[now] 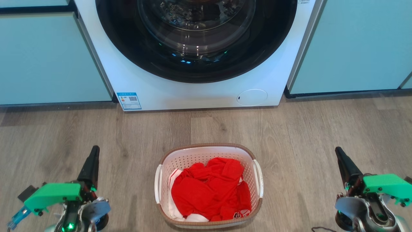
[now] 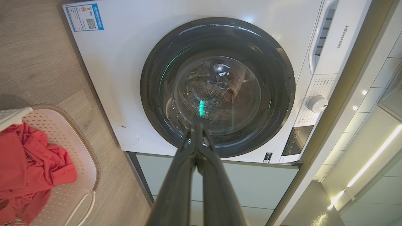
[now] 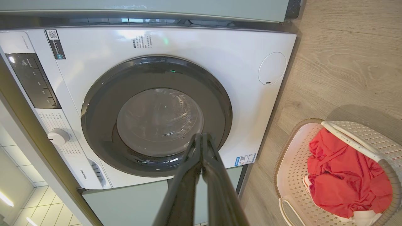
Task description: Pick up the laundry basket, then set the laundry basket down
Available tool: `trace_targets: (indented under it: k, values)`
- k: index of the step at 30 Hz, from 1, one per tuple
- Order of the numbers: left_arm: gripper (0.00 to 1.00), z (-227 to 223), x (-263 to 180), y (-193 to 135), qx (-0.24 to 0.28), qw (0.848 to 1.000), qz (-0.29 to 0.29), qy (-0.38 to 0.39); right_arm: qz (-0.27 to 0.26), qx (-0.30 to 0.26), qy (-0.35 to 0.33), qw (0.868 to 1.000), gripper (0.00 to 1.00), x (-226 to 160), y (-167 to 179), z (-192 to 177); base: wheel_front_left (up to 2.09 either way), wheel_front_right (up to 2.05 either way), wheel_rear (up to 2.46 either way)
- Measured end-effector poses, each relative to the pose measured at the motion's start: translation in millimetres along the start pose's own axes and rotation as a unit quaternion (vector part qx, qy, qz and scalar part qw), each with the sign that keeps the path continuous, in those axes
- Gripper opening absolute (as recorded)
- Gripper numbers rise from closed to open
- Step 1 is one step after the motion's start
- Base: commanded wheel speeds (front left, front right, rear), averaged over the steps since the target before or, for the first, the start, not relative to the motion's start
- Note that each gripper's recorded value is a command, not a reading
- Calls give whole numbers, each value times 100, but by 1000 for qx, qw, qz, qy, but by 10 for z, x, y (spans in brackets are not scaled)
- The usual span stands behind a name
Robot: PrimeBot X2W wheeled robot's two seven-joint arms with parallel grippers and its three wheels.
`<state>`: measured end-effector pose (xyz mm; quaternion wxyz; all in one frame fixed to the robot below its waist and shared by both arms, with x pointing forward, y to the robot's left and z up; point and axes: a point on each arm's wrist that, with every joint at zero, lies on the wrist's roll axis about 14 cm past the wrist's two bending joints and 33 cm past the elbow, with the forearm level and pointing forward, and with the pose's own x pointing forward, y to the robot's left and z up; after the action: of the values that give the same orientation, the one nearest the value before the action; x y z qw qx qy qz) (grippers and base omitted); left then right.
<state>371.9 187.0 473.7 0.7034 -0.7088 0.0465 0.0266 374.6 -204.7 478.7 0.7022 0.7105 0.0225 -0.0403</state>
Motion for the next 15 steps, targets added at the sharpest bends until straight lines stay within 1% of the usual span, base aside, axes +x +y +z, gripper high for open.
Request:
trace_targets:
  k: [15]
  values:
    - [0, 7, 0, -2, -1, 1000, 0, 0, 0, 1, -1, 1000, 0, -1, 1, 9, 0, 0, 0]
